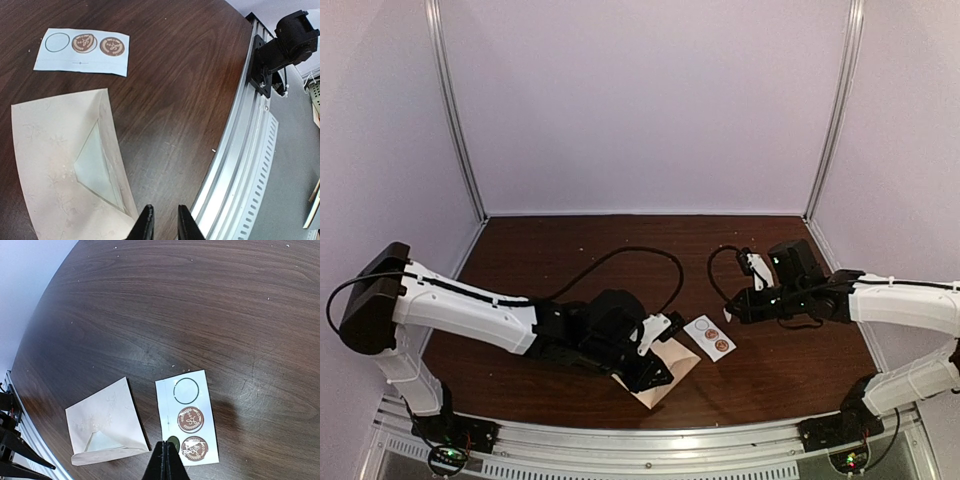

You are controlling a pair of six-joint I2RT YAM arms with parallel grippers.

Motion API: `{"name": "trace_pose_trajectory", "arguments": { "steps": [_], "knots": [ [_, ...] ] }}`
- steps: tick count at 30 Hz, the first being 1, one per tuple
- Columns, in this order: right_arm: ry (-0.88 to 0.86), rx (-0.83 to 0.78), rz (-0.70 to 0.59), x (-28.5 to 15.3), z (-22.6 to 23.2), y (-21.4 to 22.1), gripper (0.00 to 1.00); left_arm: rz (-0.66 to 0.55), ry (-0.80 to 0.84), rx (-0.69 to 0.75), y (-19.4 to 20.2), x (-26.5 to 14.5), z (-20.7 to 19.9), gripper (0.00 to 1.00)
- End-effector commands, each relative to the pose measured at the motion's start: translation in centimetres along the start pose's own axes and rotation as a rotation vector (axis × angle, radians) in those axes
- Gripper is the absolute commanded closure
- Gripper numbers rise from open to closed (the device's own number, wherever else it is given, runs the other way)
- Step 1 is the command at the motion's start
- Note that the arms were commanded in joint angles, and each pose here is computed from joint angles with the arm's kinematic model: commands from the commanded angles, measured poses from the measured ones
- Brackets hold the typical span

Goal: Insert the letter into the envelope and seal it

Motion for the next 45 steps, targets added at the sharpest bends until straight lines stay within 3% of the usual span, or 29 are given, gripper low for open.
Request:
{"name": "trace_pose_trajectory", "arguments": {
  "steps": [1,13,30,45],
  "knots": [
    [-0.023,-0.001,-0.025,-0.4,0.5,-0.3,1.00,-0.017,0.011,-0.004,-0.1,1.1,0.3,0.84],
    [-0.063,0.008,-0.032,-0.3,1.5,0.3,1.00,0.008,-0.147,-0.045,2.0,3.1,4.5,0.89],
    [-0.213,0.042,-0.099,2.7,6.8,1.2,1.00,0.026,-0.164,-0.092,4.1,4.3,6.8,0.92],
    [-0.281,0.032,-0.025,6.9,9.9,3.4,1.00,0.046,-0.182,-0.104,5.1,4.2,7.5,0.99]
  ]
}}
Point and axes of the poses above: each gripper's point midway between its finger pads, its own x axis out along the fingers, its own z axis along the line the jaws close on, y = z × x, the point moved 2 cm from there along -x, back along the fingers, and after that the axes turned 9 degrees about -x, right-handed, at the moved point
